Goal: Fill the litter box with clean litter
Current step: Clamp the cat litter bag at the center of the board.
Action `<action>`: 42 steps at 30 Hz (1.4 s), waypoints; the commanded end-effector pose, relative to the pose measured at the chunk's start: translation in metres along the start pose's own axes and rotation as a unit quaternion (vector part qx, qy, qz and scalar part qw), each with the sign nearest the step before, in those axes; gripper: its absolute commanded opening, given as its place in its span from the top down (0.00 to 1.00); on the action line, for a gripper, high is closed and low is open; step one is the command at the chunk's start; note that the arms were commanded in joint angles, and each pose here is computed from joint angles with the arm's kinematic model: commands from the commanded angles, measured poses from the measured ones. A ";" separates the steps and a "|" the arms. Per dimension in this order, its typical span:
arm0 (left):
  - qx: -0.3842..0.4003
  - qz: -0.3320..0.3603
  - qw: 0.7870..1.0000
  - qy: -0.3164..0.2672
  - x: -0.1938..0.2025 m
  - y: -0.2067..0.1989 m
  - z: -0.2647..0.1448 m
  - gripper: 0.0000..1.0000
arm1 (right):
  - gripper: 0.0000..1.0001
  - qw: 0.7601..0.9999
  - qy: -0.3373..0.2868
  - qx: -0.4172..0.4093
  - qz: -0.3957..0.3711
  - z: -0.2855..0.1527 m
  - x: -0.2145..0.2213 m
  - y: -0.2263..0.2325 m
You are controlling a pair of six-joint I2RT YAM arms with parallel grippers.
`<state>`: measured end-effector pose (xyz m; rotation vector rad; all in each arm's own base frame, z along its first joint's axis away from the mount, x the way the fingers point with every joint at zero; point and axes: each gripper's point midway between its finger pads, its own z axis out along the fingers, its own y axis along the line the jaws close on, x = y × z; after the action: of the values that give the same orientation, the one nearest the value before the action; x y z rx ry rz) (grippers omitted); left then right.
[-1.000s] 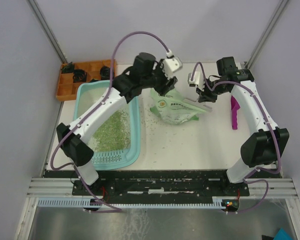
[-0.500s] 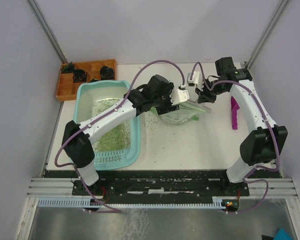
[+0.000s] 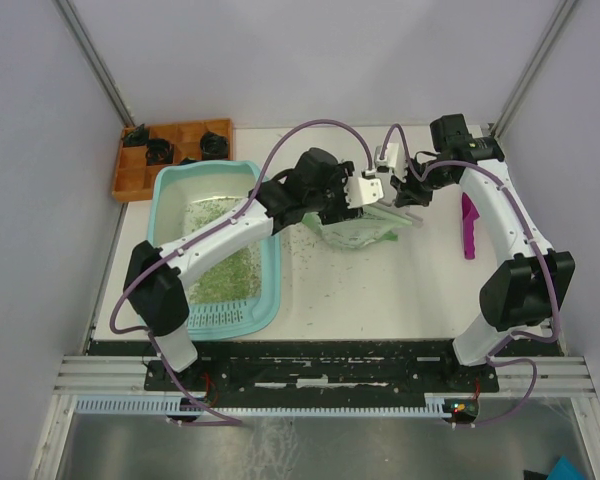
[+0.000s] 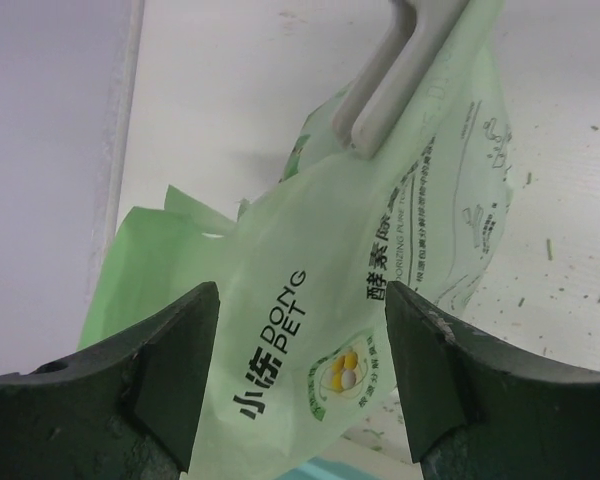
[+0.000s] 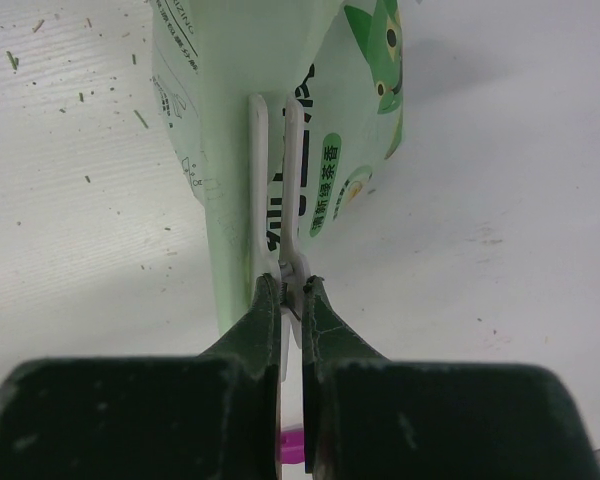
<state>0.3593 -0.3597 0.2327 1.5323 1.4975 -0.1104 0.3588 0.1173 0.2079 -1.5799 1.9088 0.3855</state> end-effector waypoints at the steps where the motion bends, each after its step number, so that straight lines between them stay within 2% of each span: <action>1: 0.011 0.020 0.998 -0.066 -0.038 0.004 -0.007 0.26 | 0.98 1.000 -0.009 0.001 0.000 -0.007 -0.011 0.000; 10: 0.035 0.018 0.997 -0.060 -0.029 -0.013 0.002 0.26 | 0.98 1.000 -0.010 -0.001 0.001 -0.007 -0.012 0.001; 20: 0.039 0.035 0.998 -0.030 -0.007 -0.021 0.030 0.26 | 0.98 1.000 -0.008 -0.005 0.002 -0.007 -0.010 0.004; 25: 0.042 0.040 0.998 -0.018 -0.001 -0.023 0.033 0.29 | 0.98 1.000 -0.006 -0.006 0.001 -0.007 -0.009 0.004; 29: 0.038 0.059 0.998 -0.003 0.007 -0.022 0.031 0.39 | 0.98 1.000 -0.005 -0.006 0.001 -0.006 -0.009 0.003; 35: 0.031 0.064 0.997 0.002 0.006 -0.017 0.026 0.66 | 0.98 1.000 0.001 -0.003 -0.001 -0.007 -0.007 0.002; 42: 0.025 0.065 0.998 -0.010 -0.003 -0.010 0.022 0.80 | 0.98 0.999 0.007 0.038 -0.008 -0.019 -0.006 -0.009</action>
<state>0.3598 -0.3762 0.1899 1.6796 1.4552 -0.1094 0.3557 0.1145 0.2064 -1.5832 1.9346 0.3840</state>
